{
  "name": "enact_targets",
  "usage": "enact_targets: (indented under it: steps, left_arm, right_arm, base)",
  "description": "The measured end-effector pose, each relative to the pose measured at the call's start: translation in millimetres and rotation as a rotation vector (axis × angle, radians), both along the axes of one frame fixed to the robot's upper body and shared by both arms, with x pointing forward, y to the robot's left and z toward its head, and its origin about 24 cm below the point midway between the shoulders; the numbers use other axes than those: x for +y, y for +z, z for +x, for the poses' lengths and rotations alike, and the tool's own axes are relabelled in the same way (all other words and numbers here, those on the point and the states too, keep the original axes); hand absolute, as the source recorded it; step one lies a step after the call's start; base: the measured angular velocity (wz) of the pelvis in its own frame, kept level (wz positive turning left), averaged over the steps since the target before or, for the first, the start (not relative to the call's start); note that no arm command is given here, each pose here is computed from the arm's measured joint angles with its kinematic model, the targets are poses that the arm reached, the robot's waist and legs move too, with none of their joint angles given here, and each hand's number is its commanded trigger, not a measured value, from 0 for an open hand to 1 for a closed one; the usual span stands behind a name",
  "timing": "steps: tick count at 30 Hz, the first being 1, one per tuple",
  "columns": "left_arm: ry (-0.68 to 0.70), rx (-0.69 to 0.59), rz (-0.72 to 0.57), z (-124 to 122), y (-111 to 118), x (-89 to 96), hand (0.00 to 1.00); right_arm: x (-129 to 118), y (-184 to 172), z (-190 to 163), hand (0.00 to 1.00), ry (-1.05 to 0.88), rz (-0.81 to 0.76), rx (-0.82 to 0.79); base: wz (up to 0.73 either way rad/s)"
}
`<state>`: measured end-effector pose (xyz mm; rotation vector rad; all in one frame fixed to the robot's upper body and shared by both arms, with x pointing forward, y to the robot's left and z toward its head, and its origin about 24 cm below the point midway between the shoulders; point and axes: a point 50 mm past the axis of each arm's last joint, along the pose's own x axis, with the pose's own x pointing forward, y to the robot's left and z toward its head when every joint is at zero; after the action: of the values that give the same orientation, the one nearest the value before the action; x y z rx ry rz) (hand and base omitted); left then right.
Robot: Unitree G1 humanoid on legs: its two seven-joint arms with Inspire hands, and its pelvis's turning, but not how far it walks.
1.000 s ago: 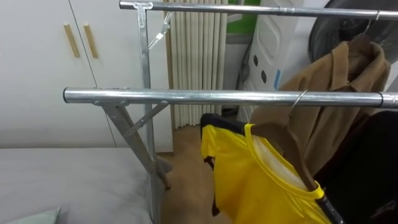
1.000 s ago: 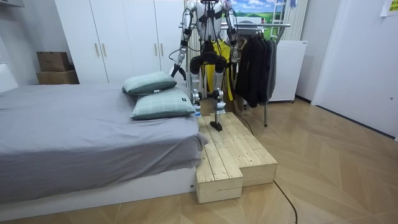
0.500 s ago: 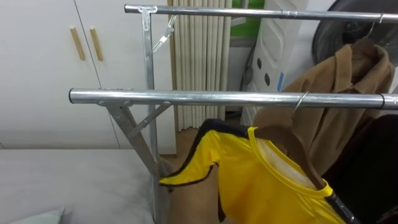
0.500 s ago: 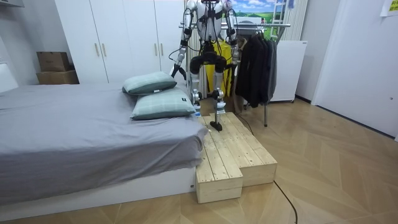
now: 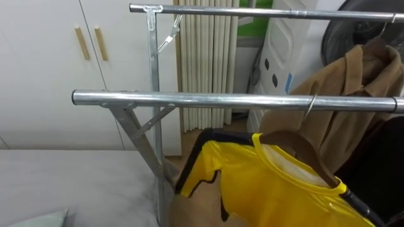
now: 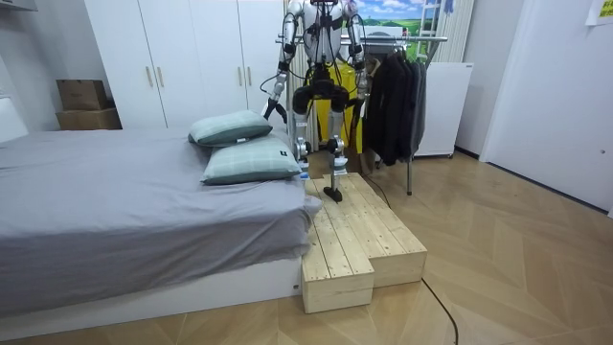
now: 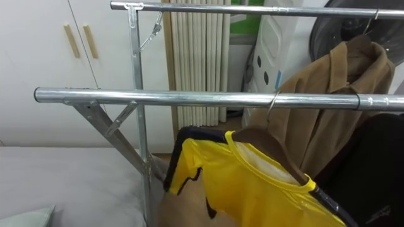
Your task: Hang clothes
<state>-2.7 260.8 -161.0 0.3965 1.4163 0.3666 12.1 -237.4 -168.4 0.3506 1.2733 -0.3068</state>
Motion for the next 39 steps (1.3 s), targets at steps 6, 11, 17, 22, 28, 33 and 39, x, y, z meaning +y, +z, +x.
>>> enact_targets:
  steps: [6,11,17,22,28,33,39]
  left_arm:
    - [-0.001,-0.001,0.000,-0.6,-0.1,-0.2,0.00]
    - [-0.002,-0.004,-0.001,-0.5,-0.2,-0.3,0.00]
    - [-0.006,-0.006,-0.003,-0.6,-0.4,-1.0,0.00]
    - [-0.009,-0.013,-0.003,2.5,-0.4,-1.0,0.00]
    - [-0.033,-0.033,0.002,12.9,-0.3,-1.2,0.00]
    - [-0.050,-0.125,-0.010,40.9,0.0,-7.2,0.00]
    - [-0.119,-0.212,-0.038,53.8,-0.4,-23.9,0.00]
  right_arm:
    - [1.2,-0.3,4.3,0.00,0.025,0.000,-0.002]
    - [1.7,-0.4,4.9,0.00,0.031,0.001,-0.003]
    - [1.8,-0.2,9.0,0.00,0.035,0.000,-0.012]
    - [1.9,0.3,15.8,0.00,0.078,-0.003,-0.023]
    - [-1.1,2.3,31.9,0.00,0.193,-0.034,-0.035]
    - [0.8,6.3,66.0,0.00,0.367,-0.084,-0.078]
    - [1.3,7.3,74.2,0.00,0.476,-0.120,-0.066]
  base:
    - [0.00]
    - [0.00]
    - [0.00]
    - [0.02]
    - [0.19]
    - [0.50]
    - [0.85]
